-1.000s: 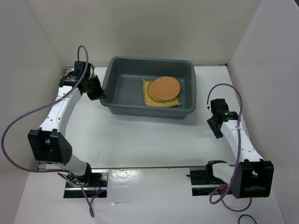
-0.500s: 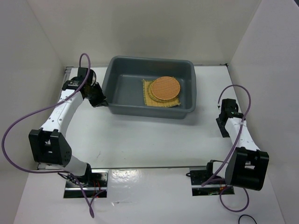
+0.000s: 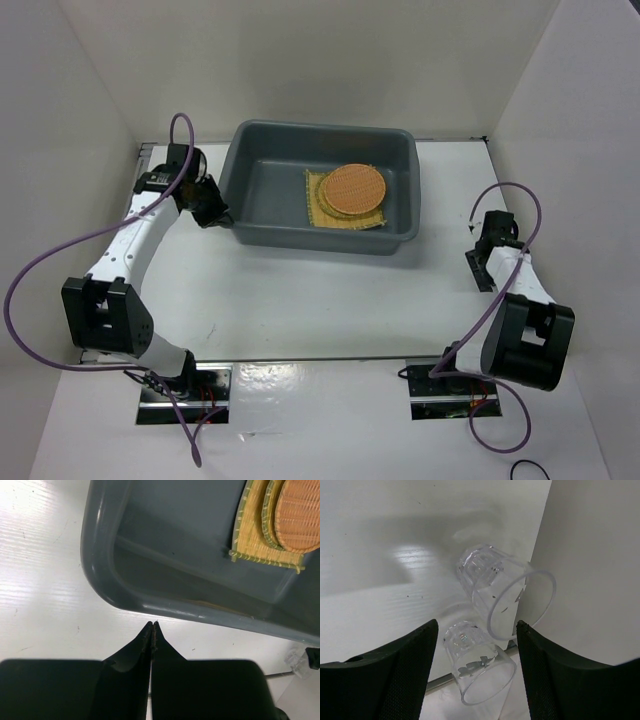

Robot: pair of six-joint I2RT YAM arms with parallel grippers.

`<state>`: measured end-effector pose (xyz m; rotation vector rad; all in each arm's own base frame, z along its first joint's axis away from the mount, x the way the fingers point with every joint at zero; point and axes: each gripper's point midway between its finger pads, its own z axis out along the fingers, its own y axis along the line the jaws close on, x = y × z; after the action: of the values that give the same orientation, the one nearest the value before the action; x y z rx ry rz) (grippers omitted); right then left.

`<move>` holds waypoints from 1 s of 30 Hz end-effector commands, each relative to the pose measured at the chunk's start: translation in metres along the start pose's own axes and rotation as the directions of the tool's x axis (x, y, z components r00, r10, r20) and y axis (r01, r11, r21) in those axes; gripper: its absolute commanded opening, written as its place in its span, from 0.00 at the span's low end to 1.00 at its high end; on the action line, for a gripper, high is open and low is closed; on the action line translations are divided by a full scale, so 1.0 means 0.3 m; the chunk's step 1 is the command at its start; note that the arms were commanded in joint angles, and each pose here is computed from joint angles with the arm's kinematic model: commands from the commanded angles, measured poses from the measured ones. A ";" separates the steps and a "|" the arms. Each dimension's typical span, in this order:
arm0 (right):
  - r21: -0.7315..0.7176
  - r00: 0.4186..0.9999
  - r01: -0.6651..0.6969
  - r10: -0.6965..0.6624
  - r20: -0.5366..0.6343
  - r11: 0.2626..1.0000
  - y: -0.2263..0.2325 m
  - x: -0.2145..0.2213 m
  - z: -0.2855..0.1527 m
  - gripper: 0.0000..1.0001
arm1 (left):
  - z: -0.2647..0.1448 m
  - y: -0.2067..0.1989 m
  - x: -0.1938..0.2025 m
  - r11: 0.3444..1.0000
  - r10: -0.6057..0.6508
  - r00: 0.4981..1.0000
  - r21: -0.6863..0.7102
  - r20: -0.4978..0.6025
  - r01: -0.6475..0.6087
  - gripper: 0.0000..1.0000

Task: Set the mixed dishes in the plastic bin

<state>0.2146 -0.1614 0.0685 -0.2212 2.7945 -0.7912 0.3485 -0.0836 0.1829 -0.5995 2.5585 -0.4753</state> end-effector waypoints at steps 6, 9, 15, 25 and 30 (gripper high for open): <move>-0.038 0.997 0.047 -0.044 0.063 0.998 0.010 -0.074 0.044 0.67 | 0.013 -0.013 0.015 0.999 -0.037 0.999 0.035 0.012 0.037 0.00; -0.071 0.995 0.074 -0.069 0.069 0.995 0.037 -0.078 0.047 0.46 | 0.019 -0.003 0.029 0.998 -0.047 0.999 0.032 0.008 0.047 0.00; -0.023 0.963 -0.083 0.086 0.254 0.996 -0.135 -0.269 -0.178 0.00 | -0.005 -0.004 0.018 0.998 -0.053 0.998 0.036 0.043 0.052 0.00; -0.019 0.528 0.318 -0.160 0.834 0.948 0.138 -0.802 -1.035 0.00 | -0.036 0.013 0.052 0.994 -0.090 0.992 0.065 0.089 0.085 0.00; -0.033 0.320 0.636 -0.225 0.920 0.771 0.489 -0.905 -1.172 0.00 | -0.083 0.047 0.065 0.994 -0.096 0.988 0.062 0.119 0.089 0.00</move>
<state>0.3698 0.1434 0.3716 -0.9301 1.7428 -0.1677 0.3210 -0.0817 0.1740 -0.7067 2.4770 -0.5130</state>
